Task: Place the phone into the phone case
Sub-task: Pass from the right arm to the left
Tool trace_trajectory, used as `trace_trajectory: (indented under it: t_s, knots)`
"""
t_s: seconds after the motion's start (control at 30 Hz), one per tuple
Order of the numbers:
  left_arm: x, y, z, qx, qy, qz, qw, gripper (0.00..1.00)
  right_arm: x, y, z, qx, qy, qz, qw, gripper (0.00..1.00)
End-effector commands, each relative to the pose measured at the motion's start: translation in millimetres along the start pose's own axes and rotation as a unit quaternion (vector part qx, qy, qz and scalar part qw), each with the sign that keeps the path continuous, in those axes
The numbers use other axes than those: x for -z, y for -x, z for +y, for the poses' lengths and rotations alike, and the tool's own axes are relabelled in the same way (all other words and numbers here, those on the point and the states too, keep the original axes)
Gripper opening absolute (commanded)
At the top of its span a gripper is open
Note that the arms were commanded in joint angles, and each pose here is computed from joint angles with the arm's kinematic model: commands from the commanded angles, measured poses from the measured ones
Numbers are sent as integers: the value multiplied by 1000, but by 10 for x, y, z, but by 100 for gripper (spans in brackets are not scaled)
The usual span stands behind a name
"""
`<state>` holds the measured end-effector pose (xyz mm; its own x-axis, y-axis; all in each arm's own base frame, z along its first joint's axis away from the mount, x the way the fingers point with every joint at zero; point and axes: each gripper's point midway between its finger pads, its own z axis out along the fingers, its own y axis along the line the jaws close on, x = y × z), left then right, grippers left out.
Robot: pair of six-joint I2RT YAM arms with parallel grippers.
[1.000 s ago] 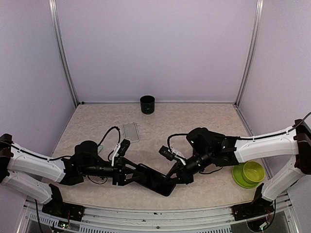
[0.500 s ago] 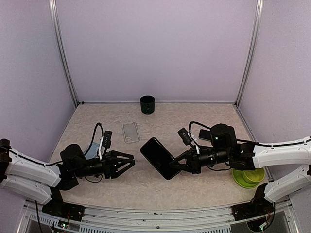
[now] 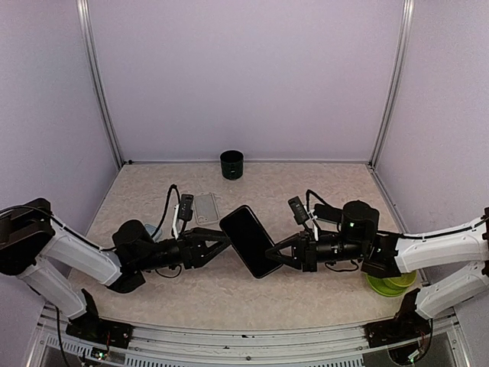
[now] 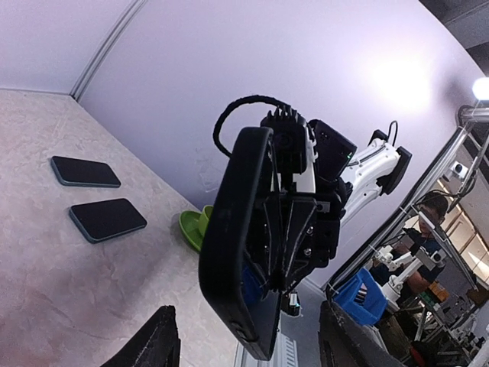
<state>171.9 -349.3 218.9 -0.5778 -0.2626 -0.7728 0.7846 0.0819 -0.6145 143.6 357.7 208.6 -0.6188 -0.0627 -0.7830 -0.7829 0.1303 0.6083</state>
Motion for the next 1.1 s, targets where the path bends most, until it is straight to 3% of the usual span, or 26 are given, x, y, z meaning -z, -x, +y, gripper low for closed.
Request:
trace_trajectory:
  t_s: [0.0,0.13,0.4,0.6,0.7,0.8,0.93,1.07]
  knots:
    - [-121,127,-138,-4,-42,-19,999,58,-17,180,265,25,53,-38,998,0]
    - [-174,132,-151,4,-55,-20,998,46,-35,142,243,20,52,-35,998,0]
    - [-187,119,-127,9,-58,-19,998,1,-62,53,197,13,51,-23,998,0]
    - [-181,61,-113,9,-58,-7,998,0,-94,-1,137,18,33,3,999,2]
    - [-153,-31,-105,3,-55,15,998,0,-89,-29,124,31,18,27,999,28]
    - [-134,-144,-94,-8,-49,45,998,0,-54,-9,113,50,-4,44,998,44]
    - [-126,-331,-81,-28,-37,91,995,0,-28,41,119,67,-22,59,996,54]
    - [-116,-463,-121,-46,-32,121,991,0,-97,3,31,63,-37,81,994,57]
